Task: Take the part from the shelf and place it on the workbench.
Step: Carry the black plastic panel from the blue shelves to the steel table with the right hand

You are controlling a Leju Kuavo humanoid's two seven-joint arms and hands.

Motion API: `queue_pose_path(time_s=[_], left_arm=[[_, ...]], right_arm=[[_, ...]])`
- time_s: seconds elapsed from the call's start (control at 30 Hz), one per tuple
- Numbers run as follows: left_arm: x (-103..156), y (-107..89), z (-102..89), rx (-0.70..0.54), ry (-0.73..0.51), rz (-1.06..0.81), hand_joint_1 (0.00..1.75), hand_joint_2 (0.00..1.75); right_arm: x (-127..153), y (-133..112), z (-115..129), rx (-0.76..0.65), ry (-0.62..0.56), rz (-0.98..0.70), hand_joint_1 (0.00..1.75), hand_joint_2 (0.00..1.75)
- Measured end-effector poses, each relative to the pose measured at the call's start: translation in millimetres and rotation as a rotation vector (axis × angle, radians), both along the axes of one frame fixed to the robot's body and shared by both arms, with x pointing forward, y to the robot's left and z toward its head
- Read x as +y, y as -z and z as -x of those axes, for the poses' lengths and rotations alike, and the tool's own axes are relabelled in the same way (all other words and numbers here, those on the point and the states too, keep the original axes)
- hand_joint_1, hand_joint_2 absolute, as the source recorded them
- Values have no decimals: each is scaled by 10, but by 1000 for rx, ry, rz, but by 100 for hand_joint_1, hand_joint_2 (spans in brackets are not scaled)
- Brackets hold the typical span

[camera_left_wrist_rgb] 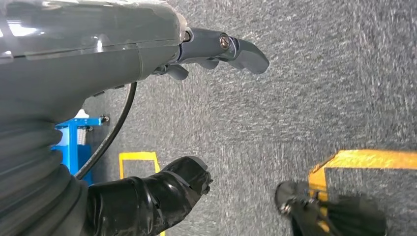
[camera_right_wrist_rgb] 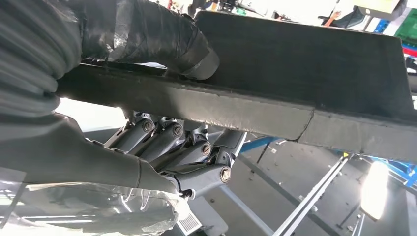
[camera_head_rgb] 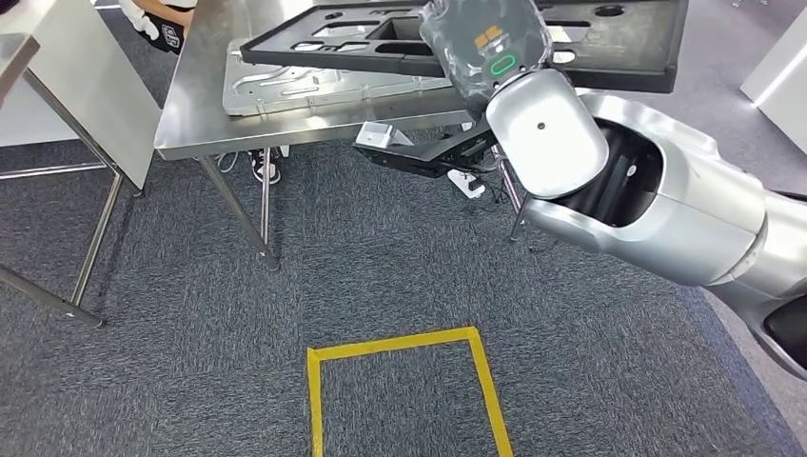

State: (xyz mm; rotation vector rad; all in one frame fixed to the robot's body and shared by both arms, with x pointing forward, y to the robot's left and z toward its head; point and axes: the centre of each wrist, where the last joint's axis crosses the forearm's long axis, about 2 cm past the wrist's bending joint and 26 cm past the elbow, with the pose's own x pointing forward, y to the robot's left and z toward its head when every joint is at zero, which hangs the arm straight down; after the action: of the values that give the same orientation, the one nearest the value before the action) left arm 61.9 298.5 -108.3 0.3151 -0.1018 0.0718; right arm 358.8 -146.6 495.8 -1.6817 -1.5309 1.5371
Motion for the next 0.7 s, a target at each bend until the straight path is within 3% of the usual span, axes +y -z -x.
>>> queue_pose_path(time_s=[0.7], left_arm=[[3, 4, 25, 2, 5, 0, 0, 175]], right_arm=[[-55, 58, -12, 11, 13, -5, 175, 175]])
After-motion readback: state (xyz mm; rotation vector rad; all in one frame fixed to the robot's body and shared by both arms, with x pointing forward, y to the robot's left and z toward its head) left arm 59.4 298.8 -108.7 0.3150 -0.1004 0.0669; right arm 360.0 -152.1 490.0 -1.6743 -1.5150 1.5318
